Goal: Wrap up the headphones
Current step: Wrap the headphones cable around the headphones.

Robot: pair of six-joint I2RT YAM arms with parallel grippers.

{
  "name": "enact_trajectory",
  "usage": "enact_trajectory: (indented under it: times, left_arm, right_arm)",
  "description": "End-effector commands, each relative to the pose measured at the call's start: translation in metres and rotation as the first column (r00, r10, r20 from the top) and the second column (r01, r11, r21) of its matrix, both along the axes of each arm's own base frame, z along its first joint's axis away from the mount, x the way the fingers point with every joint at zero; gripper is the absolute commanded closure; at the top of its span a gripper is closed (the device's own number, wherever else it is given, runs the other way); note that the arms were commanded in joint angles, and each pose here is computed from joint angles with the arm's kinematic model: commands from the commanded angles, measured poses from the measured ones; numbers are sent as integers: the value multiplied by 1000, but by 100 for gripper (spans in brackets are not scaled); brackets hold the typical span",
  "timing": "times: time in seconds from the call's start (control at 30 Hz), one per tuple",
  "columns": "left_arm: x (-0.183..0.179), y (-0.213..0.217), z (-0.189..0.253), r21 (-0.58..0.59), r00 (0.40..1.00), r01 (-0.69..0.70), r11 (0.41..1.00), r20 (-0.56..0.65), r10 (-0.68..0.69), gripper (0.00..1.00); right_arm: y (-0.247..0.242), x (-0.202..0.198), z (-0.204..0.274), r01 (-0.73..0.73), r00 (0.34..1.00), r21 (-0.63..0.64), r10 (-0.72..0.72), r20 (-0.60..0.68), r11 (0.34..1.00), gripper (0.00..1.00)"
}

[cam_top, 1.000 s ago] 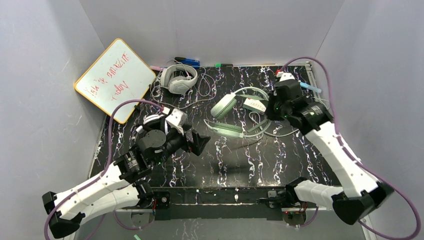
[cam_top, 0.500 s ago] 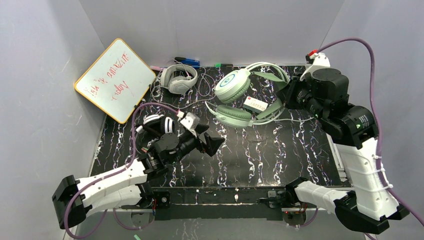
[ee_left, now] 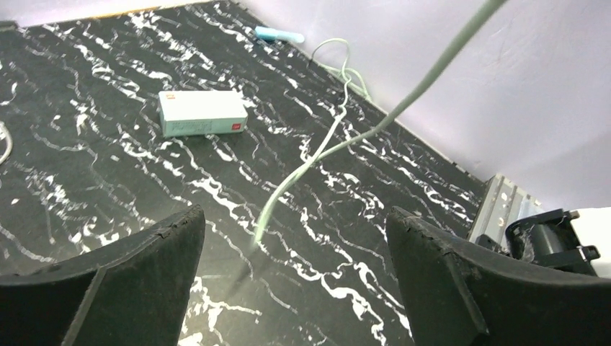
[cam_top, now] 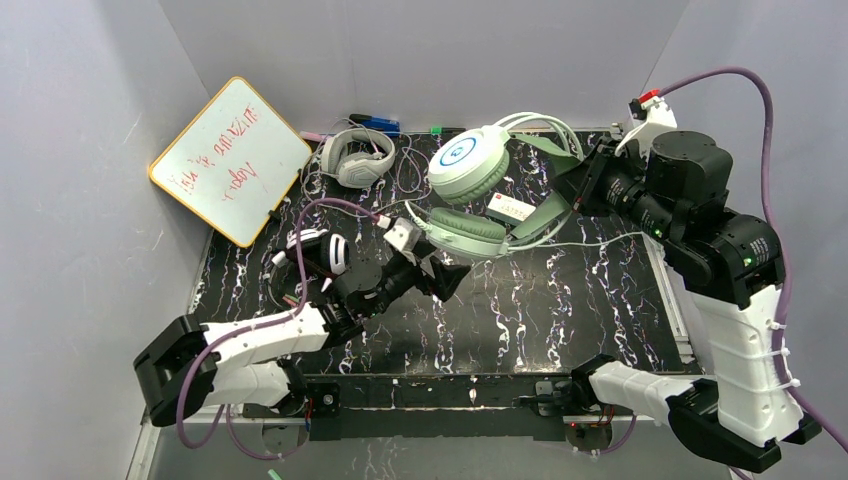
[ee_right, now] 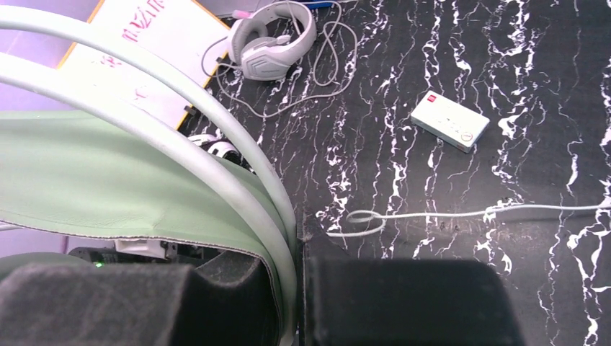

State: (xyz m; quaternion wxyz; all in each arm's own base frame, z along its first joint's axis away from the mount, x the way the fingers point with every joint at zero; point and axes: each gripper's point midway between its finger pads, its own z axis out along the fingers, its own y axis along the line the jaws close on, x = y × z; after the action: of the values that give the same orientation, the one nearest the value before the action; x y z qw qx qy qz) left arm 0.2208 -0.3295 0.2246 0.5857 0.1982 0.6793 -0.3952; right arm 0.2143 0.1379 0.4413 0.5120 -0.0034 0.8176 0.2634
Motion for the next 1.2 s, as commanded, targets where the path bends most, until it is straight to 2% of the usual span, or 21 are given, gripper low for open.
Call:
enact_trajectory:
  times: [0.0,0.2,0.43,0.63,0.87,0.9,1.0,1.03,1.07,1.1,1.17]
  left_arm:
    - [-5,-20,52,-156,989,75,985,139,-53,9]
    - [-16,-44,52,-108,959,134,985,265,-102,11]
    - [-9,-66,57,-134,952,152,979,286,-109,14]
    - [3,-77,68,-203,954,128,971,294,-64,20]
    - [-5,-101,80,-231,932,230,945,333,-145,26]
    - [-8,-104,82,-230,924,253,940,345,-165,35]
    - [-7,-106,77,-208,919,257,944,355,-172,80]
    - [-4,-103,74,-201,922,240,950,353,-158,90]
    - [1,-97,71,-211,935,205,956,332,-127,98]
    - [11,-87,70,-238,954,148,960,291,-75,100]
    - [32,-64,65,-291,983,38,956,185,17,100]
  right_arm:
    - [12,-10,49,-48,995,174,32,94,984,99]
    - [18,-14,57,-78,994,218,58,96,973,99]
    - [27,-19,62,-125,990,252,104,95,960,99]
    - [29,-22,62,-138,989,265,117,91,954,99]
    - [26,-24,64,-127,990,267,105,94,955,99]
    - [25,-24,63,-122,991,265,101,92,957,99]
    - [23,-24,62,-115,991,261,95,90,959,99]
    - [23,-24,62,-113,992,259,92,89,959,99]
    - [22,-24,62,-108,992,256,87,90,961,99]
    - [21,-24,61,-104,993,250,85,88,963,99]
    - [20,-24,54,-105,993,230,90,71,968,99]
